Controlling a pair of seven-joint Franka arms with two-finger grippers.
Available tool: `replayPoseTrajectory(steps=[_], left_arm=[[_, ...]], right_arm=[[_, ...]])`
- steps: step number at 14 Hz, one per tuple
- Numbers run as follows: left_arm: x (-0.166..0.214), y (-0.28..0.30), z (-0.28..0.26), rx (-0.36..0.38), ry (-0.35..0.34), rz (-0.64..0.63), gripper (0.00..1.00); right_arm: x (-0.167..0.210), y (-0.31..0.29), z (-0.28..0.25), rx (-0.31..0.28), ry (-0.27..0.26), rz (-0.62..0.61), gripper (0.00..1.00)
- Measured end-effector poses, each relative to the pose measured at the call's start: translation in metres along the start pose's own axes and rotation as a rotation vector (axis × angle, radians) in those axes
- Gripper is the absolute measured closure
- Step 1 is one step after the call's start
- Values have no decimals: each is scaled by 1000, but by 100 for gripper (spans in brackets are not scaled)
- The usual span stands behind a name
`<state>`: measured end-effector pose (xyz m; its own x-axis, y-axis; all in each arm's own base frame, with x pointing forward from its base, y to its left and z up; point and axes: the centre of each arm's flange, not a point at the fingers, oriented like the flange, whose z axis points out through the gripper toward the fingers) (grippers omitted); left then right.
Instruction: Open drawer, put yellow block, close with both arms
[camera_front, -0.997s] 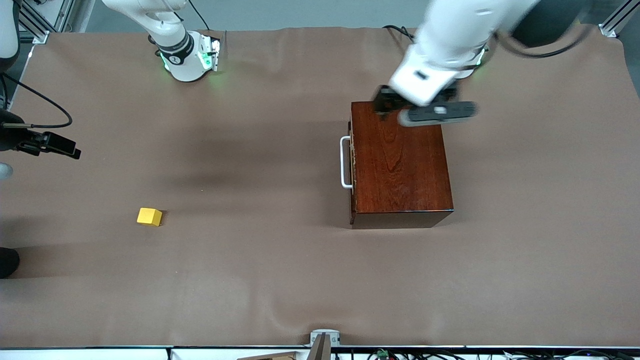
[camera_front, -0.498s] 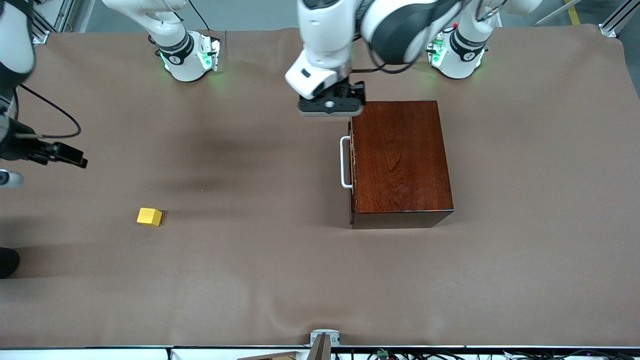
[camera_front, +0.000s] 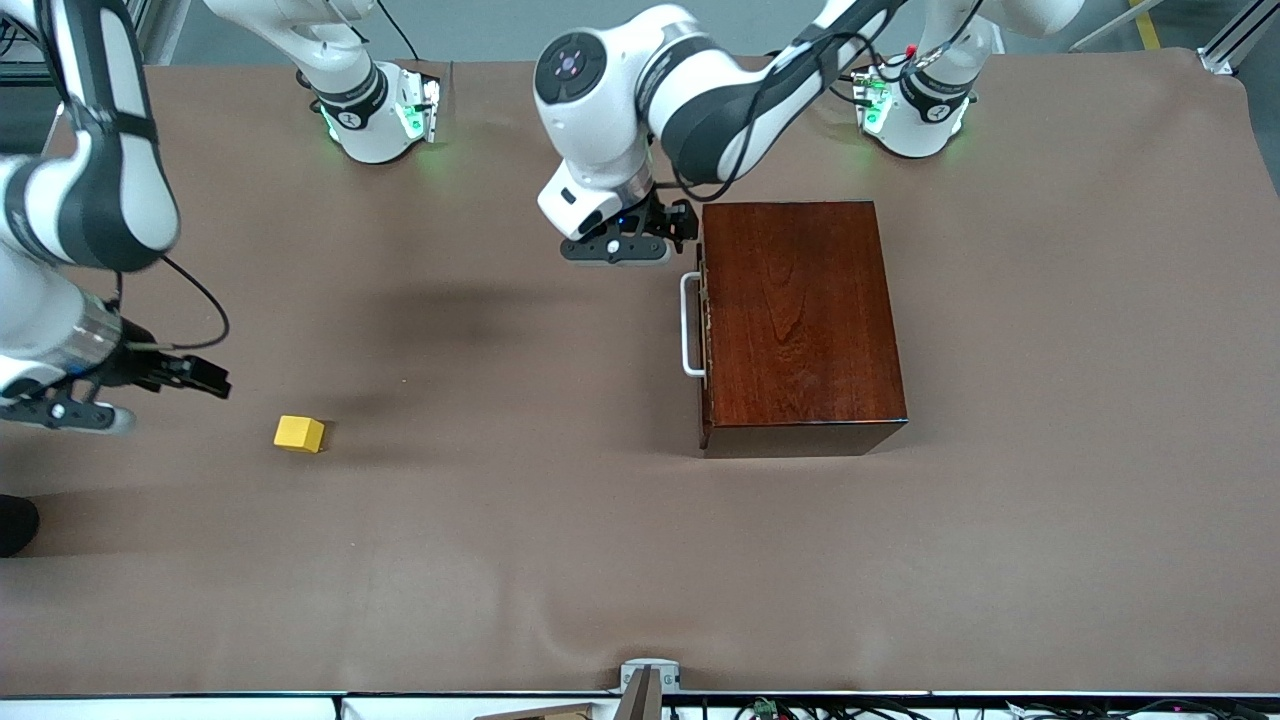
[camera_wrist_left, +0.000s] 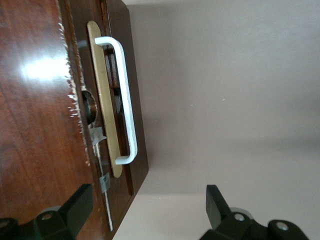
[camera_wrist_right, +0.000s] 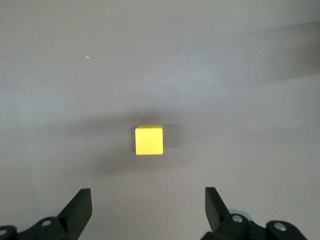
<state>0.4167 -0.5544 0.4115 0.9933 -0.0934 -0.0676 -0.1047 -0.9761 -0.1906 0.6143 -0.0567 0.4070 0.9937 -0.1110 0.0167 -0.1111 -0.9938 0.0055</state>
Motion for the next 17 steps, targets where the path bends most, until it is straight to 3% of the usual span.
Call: replayPoseTrajectory(steps=[4, 7, 10, 17], left_arm=[[8, 10, 44, 65, -23, 9, 0], [16, 8, 59, 112, -1, 71, 0], [18, 11, 73, 131, -11, 79, 0], [29, 9, 98, 154, -19, 35, 0]], right_arm=[[13, -1, 54, -10, -13, 1, 0], [20, 0, 91, -18, -9, 2, 0], [25, 0, 129, -25, 0, 0, 0], [21, -6, 180, -31, -53, -12, 0]])
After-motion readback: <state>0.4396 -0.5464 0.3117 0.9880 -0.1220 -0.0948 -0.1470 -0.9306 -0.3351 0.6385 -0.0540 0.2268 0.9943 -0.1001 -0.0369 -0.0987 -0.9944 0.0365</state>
